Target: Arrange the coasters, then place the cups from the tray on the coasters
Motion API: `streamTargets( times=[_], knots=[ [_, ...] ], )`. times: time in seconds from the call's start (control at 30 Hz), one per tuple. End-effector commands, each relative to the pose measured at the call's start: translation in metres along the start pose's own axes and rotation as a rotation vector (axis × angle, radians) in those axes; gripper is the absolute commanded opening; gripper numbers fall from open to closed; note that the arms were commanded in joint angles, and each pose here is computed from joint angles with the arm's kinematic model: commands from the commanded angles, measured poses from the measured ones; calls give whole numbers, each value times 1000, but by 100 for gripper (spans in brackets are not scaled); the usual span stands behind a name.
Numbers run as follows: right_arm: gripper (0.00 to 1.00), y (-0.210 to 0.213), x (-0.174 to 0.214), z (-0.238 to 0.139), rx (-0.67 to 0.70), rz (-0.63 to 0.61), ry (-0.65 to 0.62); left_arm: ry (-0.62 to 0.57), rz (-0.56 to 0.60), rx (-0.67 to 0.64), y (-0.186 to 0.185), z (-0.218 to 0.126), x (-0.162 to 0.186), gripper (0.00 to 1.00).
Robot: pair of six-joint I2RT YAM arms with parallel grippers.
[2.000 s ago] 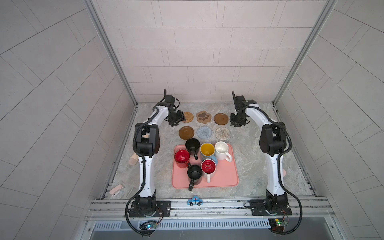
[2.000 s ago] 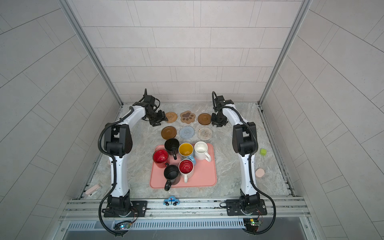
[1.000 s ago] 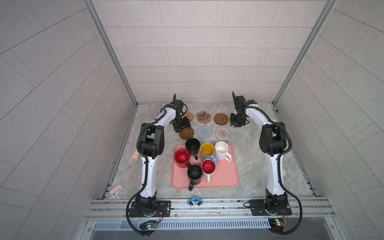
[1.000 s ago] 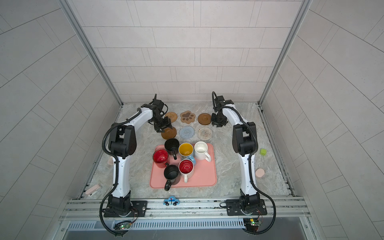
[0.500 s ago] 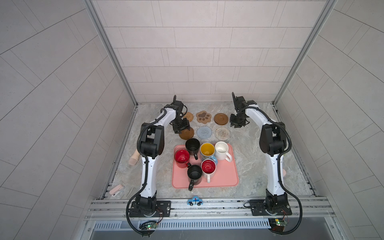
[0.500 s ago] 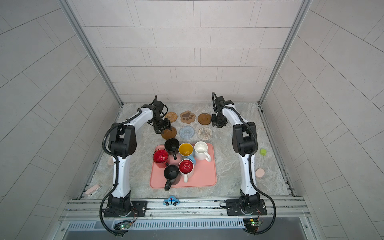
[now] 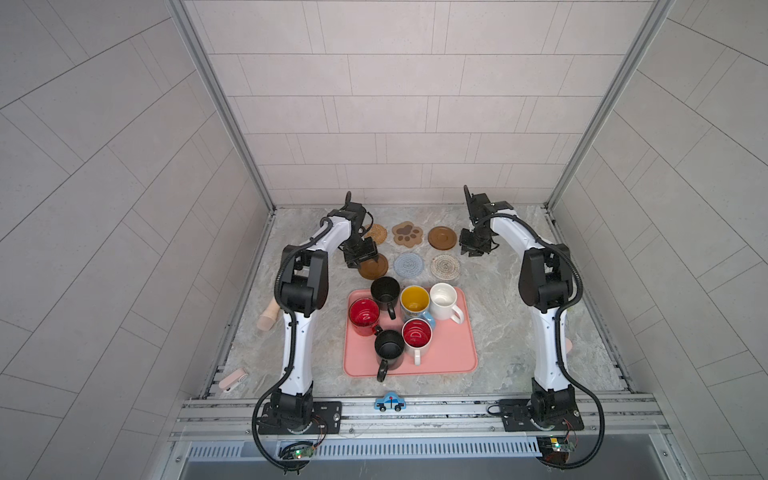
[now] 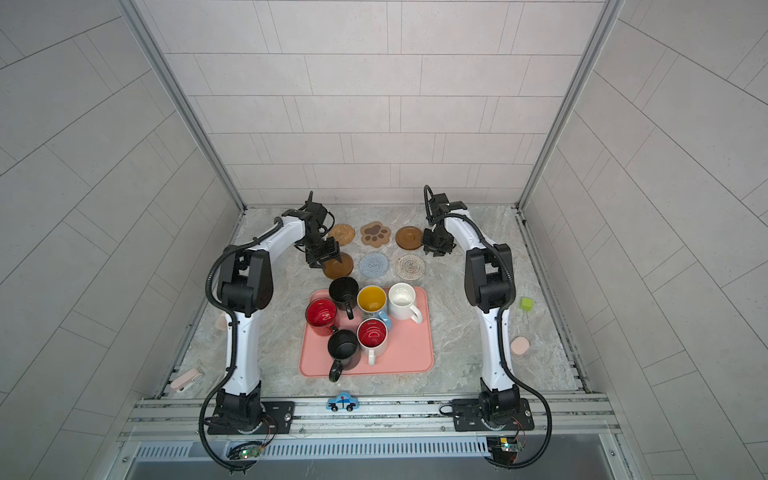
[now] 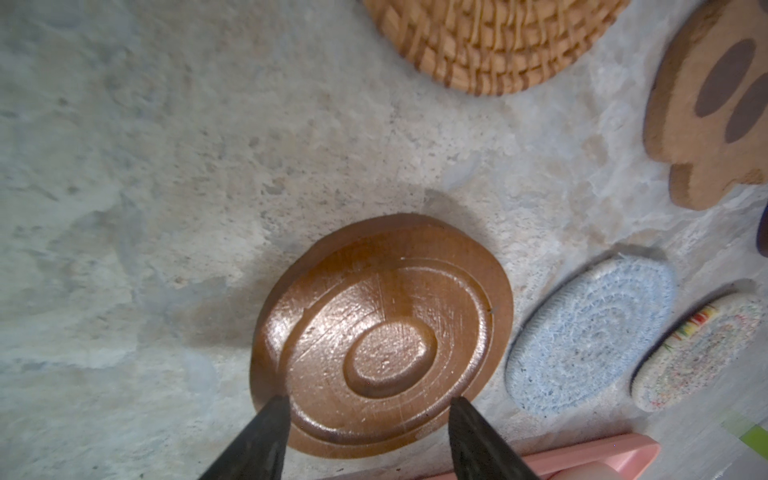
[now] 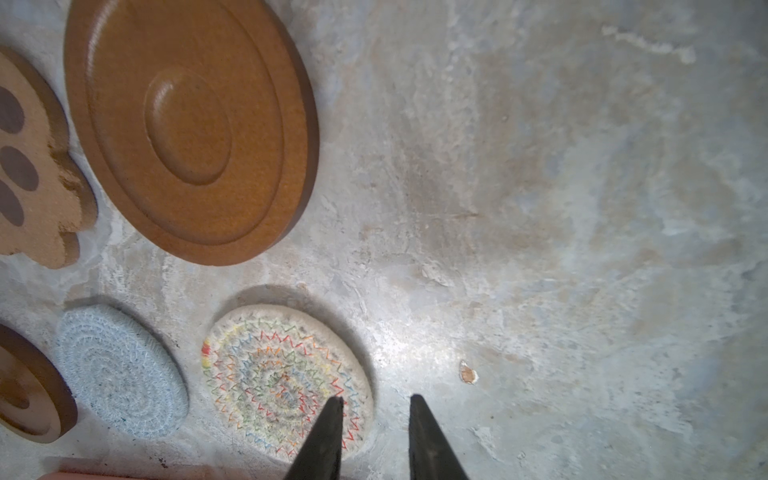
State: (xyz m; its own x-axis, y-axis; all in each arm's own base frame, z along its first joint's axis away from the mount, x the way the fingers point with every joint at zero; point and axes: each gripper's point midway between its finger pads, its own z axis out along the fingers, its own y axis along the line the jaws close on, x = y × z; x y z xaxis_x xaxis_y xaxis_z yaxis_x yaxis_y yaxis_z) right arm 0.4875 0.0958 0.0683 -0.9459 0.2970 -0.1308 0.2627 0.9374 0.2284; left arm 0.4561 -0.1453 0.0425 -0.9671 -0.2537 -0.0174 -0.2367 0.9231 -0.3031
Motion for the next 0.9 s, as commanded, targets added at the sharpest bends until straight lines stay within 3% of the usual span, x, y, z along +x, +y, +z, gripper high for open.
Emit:
streamTargets(
  times=[0.0,0.3,0.87],
  knots=[
    [31,-2,1,-16,4,5,-20,6,3,-9,4,2,-2,68],
    [31,-2,0,-15,2,10,-21,17,18,31,-2,6,-2,68],
    [31,-3,2,-17,7,8,-20,18,-7,-74,18,4,2,68]
  ],
)
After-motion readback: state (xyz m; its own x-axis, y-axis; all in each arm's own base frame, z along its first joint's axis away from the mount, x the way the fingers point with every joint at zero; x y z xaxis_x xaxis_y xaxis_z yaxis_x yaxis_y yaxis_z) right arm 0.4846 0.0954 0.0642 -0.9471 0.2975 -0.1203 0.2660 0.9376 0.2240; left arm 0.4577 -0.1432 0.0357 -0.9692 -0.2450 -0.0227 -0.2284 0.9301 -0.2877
